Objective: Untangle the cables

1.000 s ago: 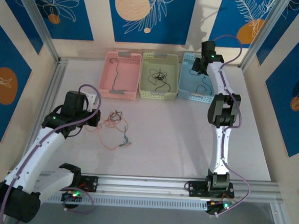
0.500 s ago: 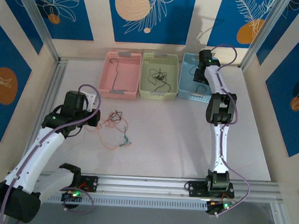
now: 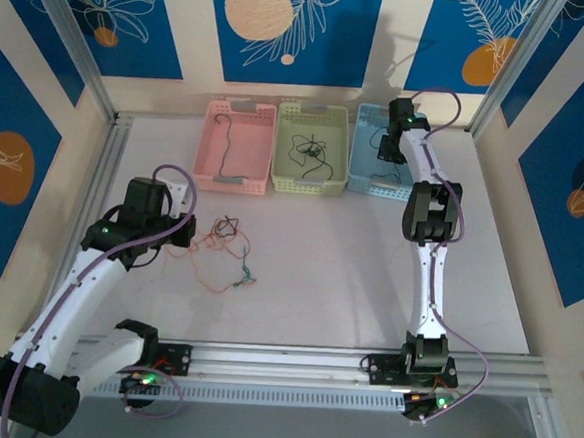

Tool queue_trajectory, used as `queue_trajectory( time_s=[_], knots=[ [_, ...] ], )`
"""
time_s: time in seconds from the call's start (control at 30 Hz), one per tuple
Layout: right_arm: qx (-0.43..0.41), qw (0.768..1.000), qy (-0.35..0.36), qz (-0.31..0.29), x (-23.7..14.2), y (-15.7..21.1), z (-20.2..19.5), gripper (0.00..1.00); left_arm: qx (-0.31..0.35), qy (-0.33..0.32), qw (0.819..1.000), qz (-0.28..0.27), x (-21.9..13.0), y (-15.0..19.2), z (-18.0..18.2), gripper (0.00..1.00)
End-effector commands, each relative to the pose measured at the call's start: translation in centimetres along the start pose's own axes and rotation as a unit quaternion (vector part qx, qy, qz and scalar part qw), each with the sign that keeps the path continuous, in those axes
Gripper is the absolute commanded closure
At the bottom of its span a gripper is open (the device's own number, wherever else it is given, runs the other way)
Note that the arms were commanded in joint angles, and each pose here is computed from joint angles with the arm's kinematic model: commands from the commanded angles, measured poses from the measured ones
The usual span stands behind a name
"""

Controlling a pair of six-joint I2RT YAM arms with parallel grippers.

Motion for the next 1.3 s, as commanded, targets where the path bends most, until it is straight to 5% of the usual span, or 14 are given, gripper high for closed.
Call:
queue_trajectory(
  time_s=[0.0,0.3,0.63,0.97,1.27],
  knots=[
    [-0.043,0.992,-0.081,-0.09,-7.4,-2.4,5.1,1.0,0.001,0.007,1.0,-0.002,0.2,0.0,0.1,1.0],
    [-0.124,0.948,-0.191,-0.223,-23.5,-2.3,13.3,1.0,0.001,0.009,1.0,-0.004,0.1,0.0,0.0,1.0],
    [-0.175,0.896,-0.282,-0.296,-34.9,-1.2,18.0,1.0,0.0,0.01,1.0,-0.006,0.0,0.0,0.0,1.0],
    [-0.172,0.888,-0.307,-0.296,-33.7,-2.0,20.3,1.0,0.0,0.014,1.0,-0.003,0.1,0.0,-0.1,1.0],
    [-0.118,0.913,-0.323,-0.217,-25.0,-1.6,21.1,1.0,-0.002,0.016,1.0,-0.001,0.3,0.0,-0.1,1.0]
  ],
)
Point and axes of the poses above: each hand's point on the last joint's axis, 136 mm out from that joint toward the fingers, its own x axis out along the fingers, its own z axis along the line the jaws close on, y = z × x, the point moved 3 cm from there along -x, back along the fingers, and after that the axes turned 9 degrees about x, right-handed, at the moved point
